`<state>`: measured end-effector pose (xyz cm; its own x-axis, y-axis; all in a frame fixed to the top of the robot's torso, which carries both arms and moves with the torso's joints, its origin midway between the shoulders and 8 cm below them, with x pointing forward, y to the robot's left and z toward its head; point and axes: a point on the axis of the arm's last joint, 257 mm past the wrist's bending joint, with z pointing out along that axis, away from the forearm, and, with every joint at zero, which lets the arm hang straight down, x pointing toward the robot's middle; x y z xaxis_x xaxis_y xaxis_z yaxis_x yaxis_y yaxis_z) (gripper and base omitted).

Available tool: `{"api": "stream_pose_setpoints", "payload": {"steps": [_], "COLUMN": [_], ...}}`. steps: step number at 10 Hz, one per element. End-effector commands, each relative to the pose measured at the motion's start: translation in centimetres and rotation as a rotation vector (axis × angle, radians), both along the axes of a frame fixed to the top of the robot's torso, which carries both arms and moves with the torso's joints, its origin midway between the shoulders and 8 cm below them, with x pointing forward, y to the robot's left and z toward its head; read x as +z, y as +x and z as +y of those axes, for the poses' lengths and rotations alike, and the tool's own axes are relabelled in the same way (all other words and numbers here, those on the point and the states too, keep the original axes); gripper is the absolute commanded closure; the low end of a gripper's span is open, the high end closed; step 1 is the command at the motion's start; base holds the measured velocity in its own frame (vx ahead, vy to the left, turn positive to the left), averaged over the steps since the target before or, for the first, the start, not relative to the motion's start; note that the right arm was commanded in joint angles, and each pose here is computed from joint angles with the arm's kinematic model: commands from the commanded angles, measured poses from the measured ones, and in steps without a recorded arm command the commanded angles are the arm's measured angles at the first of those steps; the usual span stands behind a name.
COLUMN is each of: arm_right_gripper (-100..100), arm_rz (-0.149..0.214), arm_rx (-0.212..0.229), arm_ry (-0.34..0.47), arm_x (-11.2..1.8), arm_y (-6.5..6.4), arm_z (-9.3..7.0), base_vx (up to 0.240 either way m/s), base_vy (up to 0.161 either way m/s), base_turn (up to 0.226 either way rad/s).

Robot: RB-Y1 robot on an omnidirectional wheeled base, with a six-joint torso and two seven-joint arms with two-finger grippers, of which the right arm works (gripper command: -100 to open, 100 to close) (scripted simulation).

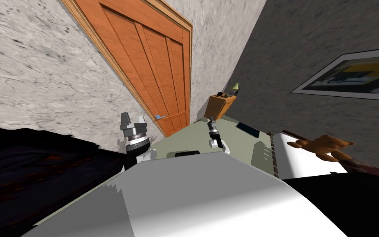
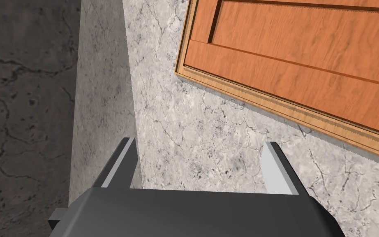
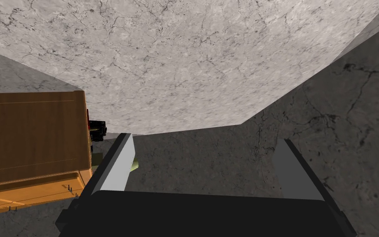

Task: Pull the door open

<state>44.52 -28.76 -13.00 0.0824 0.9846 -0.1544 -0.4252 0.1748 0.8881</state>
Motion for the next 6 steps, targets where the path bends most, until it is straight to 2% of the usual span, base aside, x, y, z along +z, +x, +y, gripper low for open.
{"api": "stream_pose_setpoints", "payload": {"steps": [1,6], "arm_right_gripper": [-100,-100], "arm_rz": [0.01,0.045], "arm_rx": [0.0,-0.004], "arm_ry": [0.0,0.002], "arm_x": [-0.8,-3.1], "arm_y": [0.3,1.4], "arm_z": [-0.1,-0.6], "base_vx": [-0.038,-0.038], "base_vy": [-0.031,-0.005], "base_turn": [0.109,0.129]}}
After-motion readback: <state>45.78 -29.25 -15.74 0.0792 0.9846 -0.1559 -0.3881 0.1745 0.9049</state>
